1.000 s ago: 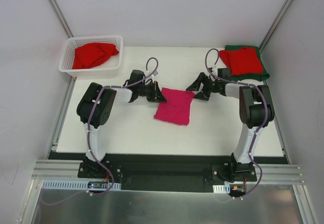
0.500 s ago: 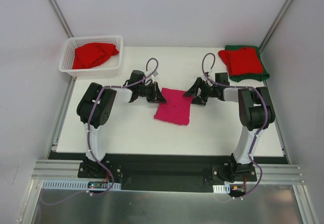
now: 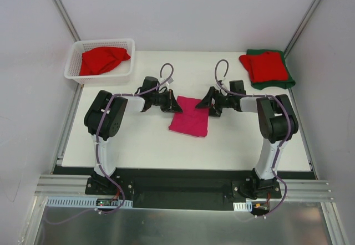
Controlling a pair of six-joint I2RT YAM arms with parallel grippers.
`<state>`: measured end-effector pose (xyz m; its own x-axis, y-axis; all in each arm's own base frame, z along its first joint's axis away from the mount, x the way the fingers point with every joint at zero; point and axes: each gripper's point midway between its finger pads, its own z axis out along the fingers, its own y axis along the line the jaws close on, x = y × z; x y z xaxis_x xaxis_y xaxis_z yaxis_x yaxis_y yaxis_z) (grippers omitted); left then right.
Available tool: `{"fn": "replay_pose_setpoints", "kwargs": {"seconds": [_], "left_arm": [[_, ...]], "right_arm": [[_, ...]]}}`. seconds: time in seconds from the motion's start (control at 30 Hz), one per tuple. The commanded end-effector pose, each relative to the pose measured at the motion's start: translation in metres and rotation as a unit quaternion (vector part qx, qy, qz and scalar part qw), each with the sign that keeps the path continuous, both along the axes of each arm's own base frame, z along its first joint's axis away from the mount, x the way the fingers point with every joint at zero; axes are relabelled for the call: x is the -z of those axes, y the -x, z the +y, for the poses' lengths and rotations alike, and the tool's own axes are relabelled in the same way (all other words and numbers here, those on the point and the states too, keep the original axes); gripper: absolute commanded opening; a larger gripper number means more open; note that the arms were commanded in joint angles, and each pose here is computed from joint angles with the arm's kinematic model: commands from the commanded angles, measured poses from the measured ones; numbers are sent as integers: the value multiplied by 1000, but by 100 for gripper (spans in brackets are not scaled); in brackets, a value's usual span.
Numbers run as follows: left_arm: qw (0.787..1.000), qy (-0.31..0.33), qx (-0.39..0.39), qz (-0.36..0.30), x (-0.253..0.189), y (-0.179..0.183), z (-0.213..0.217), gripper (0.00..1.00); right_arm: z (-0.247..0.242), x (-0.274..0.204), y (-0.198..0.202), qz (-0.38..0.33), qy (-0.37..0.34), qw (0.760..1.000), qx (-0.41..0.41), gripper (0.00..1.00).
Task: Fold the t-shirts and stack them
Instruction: Put the neatly folded tshirt into the corner of the board with the right arm
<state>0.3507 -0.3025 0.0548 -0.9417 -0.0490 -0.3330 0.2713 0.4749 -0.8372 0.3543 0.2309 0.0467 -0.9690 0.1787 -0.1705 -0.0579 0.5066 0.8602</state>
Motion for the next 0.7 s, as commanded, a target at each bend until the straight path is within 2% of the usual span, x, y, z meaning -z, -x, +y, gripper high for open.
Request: {"fn": "replay_pose_setpoints", "kwargs": {"seconds": [0.0, 0.23, 0.67], "left_arm": [[999, 10, -1, -45, -26, -12, 3, 0], [999, 10, -2, -45, -27, -12, 4, 0], [999, 10, -2, -41, -24, -12, 3, 0]], "right_arm": [[-9, 36, 15, 38, 66, 997, 21, 85], [0, 25, 13, 38, 50, 998, 11, 85], [28, 32, 41, 68, 28, 997, -16, 86]]}}
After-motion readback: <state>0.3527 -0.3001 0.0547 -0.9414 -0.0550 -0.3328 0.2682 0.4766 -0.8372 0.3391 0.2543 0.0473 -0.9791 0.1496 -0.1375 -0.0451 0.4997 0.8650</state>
